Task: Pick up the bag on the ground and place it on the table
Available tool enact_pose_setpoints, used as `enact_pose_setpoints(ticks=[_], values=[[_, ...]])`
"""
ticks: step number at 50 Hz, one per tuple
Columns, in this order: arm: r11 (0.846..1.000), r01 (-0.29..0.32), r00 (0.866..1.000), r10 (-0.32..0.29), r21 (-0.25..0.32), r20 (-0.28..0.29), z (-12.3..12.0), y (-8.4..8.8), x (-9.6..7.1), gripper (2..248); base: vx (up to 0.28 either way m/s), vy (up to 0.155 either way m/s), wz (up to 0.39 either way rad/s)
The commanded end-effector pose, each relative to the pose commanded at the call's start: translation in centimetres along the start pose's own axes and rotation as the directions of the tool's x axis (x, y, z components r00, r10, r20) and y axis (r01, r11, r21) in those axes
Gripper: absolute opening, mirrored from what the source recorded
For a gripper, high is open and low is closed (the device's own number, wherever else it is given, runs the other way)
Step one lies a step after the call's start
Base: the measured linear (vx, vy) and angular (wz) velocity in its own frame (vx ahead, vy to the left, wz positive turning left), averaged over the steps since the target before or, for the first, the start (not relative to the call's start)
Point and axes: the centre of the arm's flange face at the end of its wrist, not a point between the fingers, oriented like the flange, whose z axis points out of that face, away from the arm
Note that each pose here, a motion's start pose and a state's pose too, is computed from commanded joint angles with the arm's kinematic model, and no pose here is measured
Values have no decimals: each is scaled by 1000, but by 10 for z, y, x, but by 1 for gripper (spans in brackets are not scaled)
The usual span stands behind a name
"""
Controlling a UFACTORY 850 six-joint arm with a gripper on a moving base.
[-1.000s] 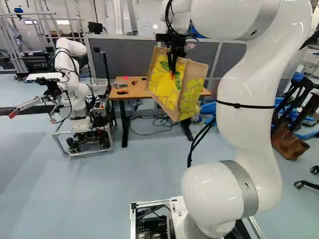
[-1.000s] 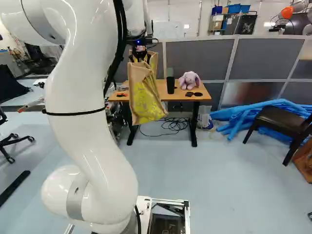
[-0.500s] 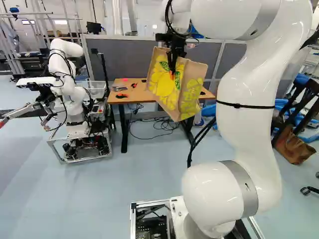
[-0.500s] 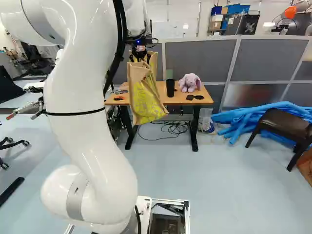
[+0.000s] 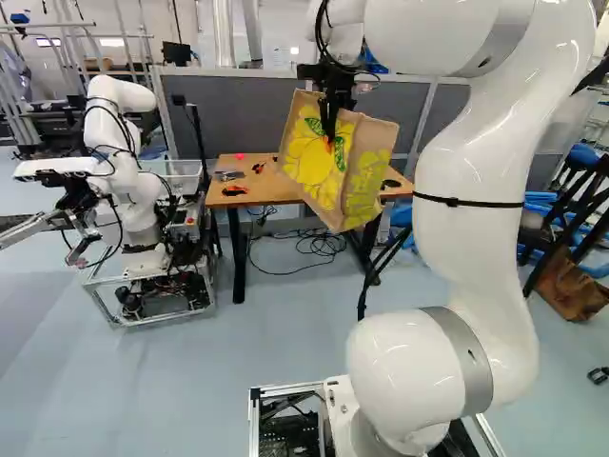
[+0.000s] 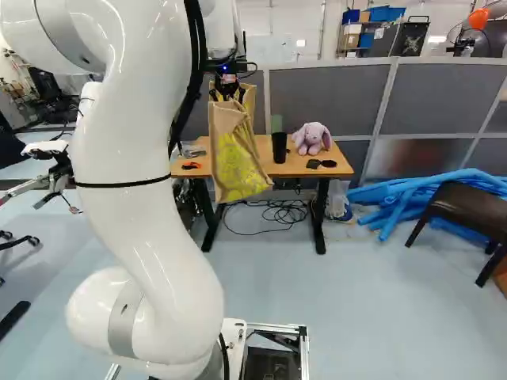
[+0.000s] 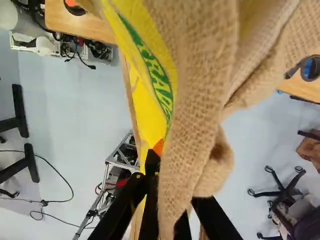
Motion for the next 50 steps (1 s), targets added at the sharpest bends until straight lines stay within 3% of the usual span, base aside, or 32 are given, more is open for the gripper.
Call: enact_pose_setpoints(ticks=[50], values=[[1000, 0, 1000, 0, 0, 0, 0, 0, 0, 21, 152, 54, -22]])
